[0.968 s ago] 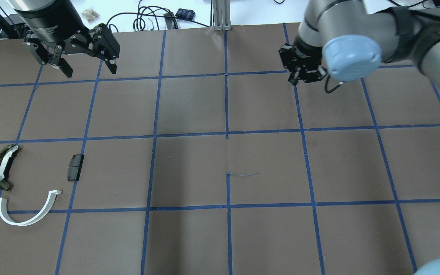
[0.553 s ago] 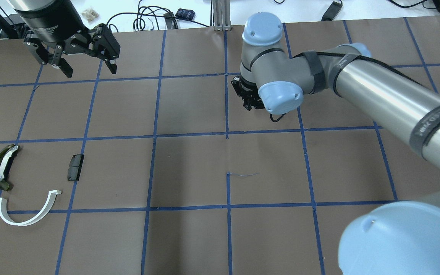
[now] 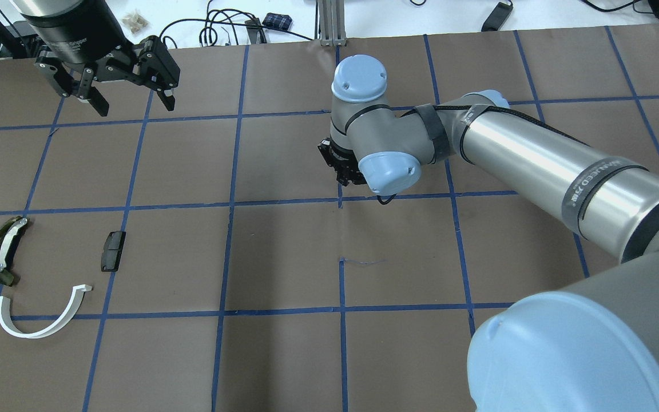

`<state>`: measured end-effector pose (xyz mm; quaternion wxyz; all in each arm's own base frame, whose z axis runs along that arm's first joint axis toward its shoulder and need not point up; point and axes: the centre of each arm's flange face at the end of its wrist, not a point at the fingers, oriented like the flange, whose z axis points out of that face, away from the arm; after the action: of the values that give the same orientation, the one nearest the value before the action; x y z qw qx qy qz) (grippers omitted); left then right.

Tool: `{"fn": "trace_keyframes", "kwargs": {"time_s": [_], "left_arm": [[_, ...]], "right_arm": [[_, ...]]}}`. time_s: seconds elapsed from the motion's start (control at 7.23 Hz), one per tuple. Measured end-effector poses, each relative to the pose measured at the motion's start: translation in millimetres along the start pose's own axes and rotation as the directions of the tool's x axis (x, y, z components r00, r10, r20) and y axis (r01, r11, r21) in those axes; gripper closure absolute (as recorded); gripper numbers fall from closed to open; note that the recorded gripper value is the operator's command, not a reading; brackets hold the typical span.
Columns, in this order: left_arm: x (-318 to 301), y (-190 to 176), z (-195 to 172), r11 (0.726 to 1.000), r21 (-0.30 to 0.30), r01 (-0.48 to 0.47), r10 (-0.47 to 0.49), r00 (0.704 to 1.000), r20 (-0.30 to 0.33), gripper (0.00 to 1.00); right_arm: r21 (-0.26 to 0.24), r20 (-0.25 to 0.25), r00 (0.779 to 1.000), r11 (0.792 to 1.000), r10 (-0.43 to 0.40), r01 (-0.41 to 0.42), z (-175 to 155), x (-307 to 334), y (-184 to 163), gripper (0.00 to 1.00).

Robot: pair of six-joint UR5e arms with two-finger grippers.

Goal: Place bearing gear from tray to pile

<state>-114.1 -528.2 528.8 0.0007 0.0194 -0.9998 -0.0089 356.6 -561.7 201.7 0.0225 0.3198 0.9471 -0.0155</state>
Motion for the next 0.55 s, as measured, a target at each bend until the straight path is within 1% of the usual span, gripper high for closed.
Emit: {"fn": "trace_keyframes", "kwargs": {"time_s": [0.14,0.28,0.41,0.55], "left_arm": [[-0.1,0.0,0.1,1.000,0.000,0.000,0.000,1.000,0.000,0.00],[-0.1,0.1,0.1,1.000,-0.001,0.000,0.000,1.000,0.000,0.00],[0.0,0.1,0.1,1.000,-0.001,0.000,0.000,1.000,0.000,0.00],[0.0,0.1,0.1,1.000,0.000,0.000,0.000,1.000,0.000,0.00]], "right_arm": [[0.037,-0.027,0.999,0.999,-0.022,0.023,-2.2,3.7,-2.1,0.00],[0.057,-0.041,0.997,0.997,-0.058,0.060,-13.0,8.5,-8.5,0.00],[0.064,-0.059,0.993,0.992,-0.105,0.109,-31.0,19.6,-23.4,0.00],[0.069,-0.080,0.986,0.986,-0.148,0.153,-55.8,42.2,-54.9,0.00]]}}
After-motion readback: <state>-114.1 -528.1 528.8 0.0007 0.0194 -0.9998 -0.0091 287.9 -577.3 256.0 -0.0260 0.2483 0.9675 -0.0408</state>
